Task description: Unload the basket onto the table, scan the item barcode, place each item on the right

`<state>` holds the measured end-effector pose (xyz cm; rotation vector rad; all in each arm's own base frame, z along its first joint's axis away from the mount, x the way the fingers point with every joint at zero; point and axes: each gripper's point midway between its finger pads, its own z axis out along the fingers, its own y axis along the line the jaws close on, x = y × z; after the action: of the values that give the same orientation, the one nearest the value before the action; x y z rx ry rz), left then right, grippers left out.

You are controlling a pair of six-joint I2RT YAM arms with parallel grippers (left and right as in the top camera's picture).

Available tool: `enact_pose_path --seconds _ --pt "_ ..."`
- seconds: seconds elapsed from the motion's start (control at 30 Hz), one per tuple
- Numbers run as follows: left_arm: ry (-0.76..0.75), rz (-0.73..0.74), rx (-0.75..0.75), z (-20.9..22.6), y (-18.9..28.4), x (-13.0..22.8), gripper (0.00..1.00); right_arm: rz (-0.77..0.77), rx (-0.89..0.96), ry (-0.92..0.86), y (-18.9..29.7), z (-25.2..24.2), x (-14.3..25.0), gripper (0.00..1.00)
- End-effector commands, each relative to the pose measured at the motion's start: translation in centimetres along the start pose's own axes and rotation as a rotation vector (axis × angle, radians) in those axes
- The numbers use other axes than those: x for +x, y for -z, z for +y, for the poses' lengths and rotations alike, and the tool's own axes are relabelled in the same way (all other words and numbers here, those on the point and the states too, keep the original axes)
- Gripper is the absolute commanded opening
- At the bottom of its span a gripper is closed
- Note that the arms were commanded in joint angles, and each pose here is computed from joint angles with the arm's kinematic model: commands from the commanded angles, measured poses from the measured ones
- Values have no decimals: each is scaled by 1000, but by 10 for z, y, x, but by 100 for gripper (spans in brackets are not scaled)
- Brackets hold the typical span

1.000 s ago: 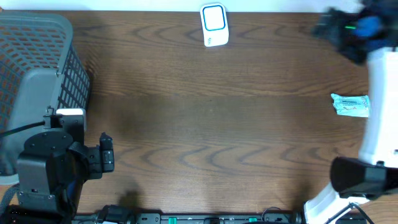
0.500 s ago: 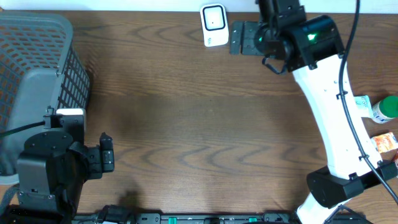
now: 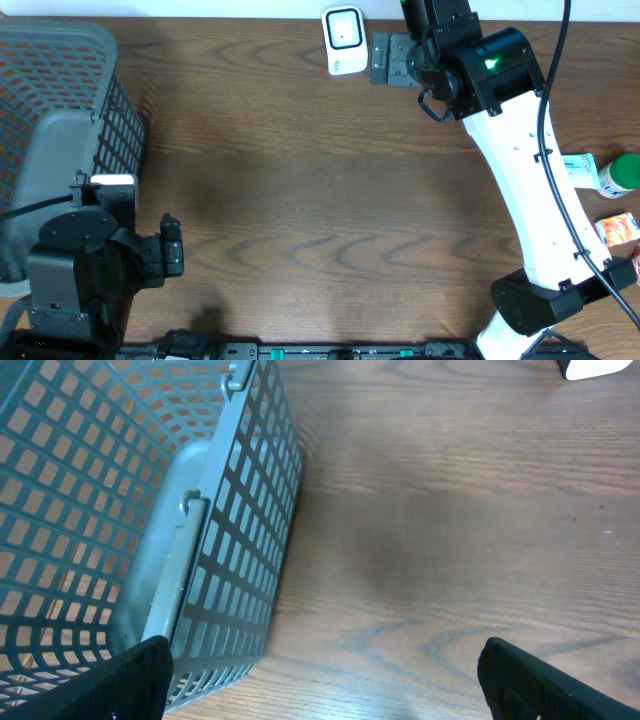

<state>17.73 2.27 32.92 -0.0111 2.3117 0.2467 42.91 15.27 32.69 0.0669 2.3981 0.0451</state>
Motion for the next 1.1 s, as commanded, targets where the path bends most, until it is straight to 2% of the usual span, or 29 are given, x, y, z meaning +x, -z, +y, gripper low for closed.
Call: enact_pose_path --seconds 0.0,0.17,0.33,0.63,0.83,1.07 --pt "7 1 -9 2 0 0 98 -65 54 2 6 -9 -13 99" --pt "7 1 -9 2 0 0 98 -173 32 31 26 -9 -36 99" --pt "7 1 -9 2 0 0 98 -312 40 41 71 -22 -61 99" --pt "7 1 -9 2 0 0 98 -463 93 -15 152 -73 -65 99" --pt "7 1 -9 2 0 0 98 -534 98 -81 177 -113 -38 99" --pt "7 1 -9 2 0 0 98 -597 83 -149 181 -156 21 99"
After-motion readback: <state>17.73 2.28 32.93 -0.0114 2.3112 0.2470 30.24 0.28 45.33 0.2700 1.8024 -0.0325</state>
